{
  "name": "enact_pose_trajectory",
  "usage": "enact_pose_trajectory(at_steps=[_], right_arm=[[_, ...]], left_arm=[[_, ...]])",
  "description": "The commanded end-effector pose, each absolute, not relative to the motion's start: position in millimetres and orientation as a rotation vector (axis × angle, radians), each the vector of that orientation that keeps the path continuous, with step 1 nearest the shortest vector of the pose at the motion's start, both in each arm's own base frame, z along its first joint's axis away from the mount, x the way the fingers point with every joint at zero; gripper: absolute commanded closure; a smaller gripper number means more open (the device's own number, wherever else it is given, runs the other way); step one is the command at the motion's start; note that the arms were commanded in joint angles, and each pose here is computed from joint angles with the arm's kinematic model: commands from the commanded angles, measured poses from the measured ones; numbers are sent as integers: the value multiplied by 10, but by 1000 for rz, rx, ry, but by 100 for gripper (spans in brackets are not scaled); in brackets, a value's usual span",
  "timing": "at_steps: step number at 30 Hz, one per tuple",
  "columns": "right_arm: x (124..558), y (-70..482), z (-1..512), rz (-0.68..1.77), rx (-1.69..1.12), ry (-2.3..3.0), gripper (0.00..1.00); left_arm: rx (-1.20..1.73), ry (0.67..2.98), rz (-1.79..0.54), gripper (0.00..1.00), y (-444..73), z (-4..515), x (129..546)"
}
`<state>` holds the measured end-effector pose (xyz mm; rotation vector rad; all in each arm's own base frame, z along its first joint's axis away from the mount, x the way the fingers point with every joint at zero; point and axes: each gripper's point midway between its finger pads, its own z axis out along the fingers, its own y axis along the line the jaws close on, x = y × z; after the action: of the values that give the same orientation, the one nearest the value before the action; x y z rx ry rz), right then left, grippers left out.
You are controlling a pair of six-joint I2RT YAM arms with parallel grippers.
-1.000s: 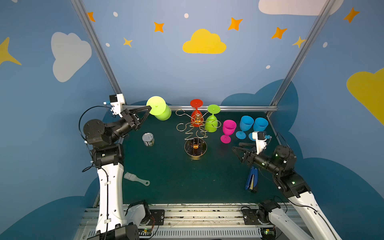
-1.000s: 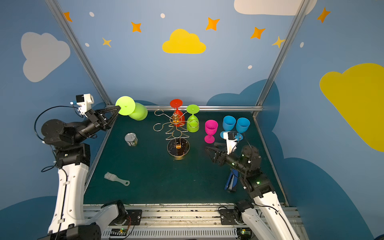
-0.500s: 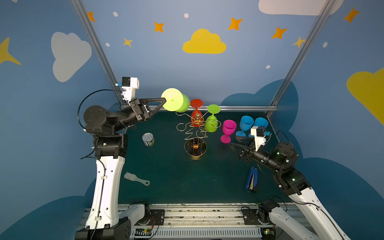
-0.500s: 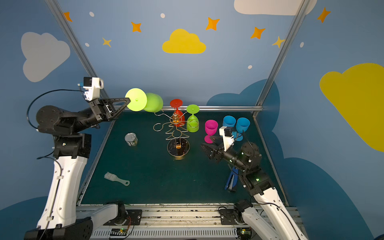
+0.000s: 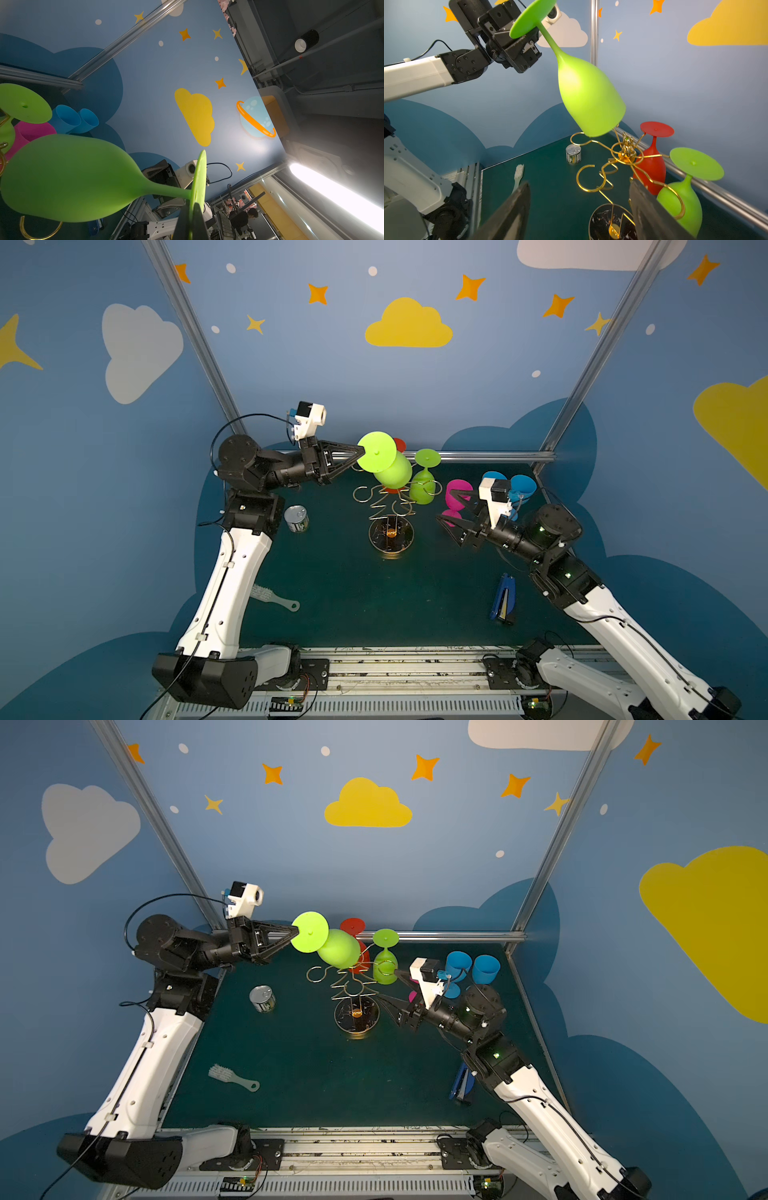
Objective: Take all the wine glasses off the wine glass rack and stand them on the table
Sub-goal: 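Raise the green glass with the left gripper while the right gripper reaches toward it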
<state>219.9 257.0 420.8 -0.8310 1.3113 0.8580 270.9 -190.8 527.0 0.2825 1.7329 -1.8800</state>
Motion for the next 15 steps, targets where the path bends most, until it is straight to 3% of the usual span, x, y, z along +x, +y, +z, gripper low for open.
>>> enact_pose_trajectory(at_steps=[1,15], right_arm=[[2130,2645,4500,769,-905,1160,24],[2303,2984,4584,659,-1025,1107,19]], left_arm=[[330,1739,-1894,96,-1930,5282,2574],[357,1797,-1985,96,-2153,5120,2577]])
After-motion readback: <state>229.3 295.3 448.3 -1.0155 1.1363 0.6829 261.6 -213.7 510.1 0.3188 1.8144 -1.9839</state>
